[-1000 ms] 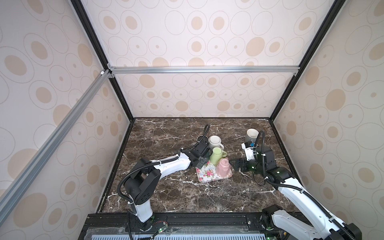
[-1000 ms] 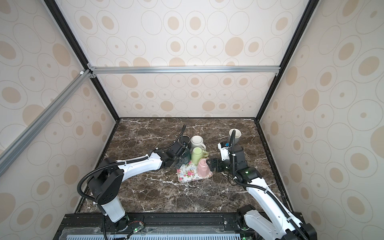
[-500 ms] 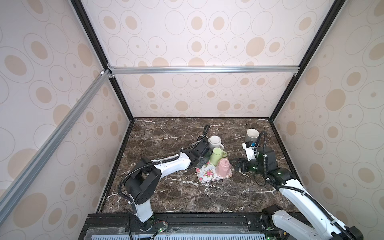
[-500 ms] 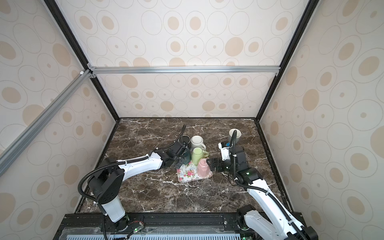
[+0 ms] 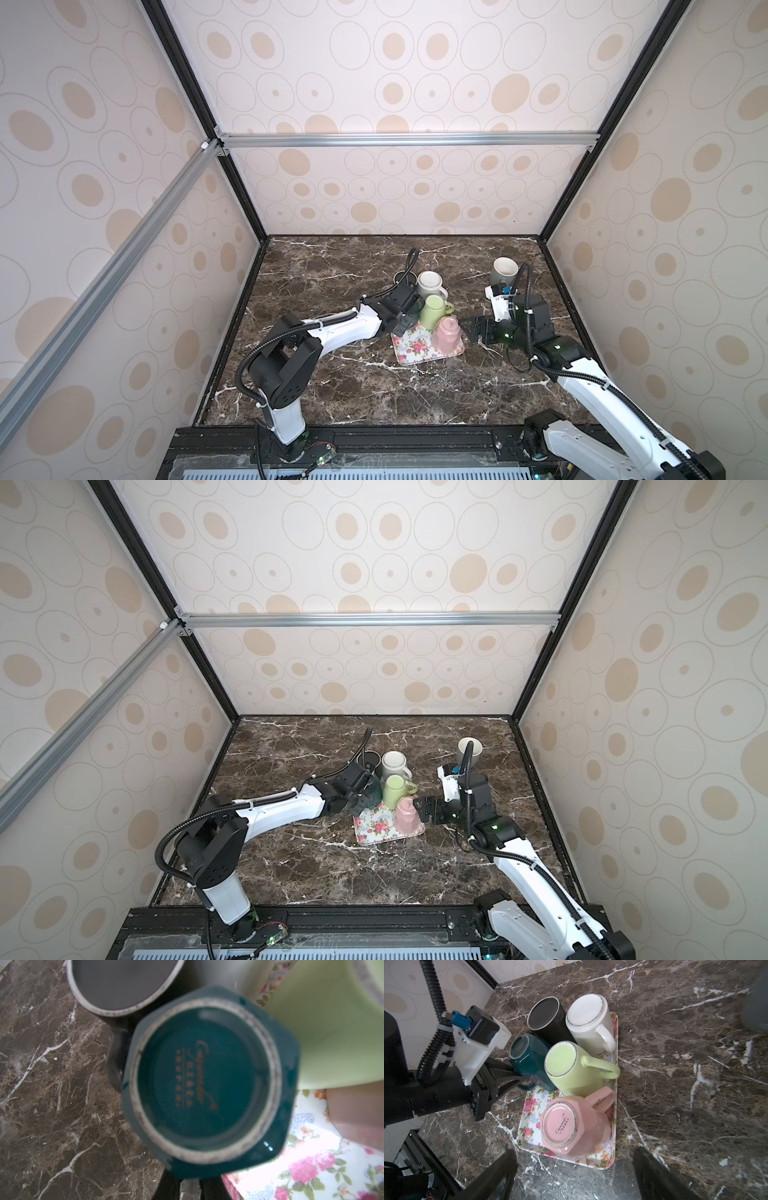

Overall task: Turn the mug right side up
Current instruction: Pick up the mug from the tray.

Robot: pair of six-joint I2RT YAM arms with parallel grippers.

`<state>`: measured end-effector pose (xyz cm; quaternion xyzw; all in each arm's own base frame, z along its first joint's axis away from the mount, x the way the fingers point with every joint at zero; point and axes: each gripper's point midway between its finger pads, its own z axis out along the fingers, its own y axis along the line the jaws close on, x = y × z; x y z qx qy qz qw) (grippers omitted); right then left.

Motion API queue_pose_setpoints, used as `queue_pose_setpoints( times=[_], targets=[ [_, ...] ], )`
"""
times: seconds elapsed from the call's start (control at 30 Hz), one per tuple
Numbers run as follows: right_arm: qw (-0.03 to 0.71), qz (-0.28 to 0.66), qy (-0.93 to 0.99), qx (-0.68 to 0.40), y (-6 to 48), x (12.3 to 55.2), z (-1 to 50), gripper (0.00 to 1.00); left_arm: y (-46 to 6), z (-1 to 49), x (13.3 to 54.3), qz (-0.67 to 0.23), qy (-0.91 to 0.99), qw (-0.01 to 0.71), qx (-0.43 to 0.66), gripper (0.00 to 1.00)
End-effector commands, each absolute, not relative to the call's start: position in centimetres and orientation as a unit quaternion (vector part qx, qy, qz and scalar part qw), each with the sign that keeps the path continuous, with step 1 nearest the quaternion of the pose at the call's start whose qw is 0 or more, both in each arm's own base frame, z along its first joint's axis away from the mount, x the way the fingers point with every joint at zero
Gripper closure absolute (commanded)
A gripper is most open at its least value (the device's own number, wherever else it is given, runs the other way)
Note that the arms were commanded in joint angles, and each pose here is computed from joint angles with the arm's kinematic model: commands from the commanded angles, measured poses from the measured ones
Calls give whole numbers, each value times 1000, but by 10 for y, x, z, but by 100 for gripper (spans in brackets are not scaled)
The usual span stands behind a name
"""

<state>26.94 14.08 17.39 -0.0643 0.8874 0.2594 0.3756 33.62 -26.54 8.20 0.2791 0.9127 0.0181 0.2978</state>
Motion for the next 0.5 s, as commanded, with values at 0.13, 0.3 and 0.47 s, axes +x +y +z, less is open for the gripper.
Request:
queue_pose_setpoints(
  times=[0.13,0.3,0.47],
  targets=[
    [372,273,885,-60,144,268,170,6,-282,135,342,-49,896,363,251,100],
    [377,272,883,-55,143,267,172,3,-281,145,340,-69,893,374,239,100],
    [385,259,885,-44,136,268,171,0,-281,156,338,-91,890,387,225,100]
  ],
)
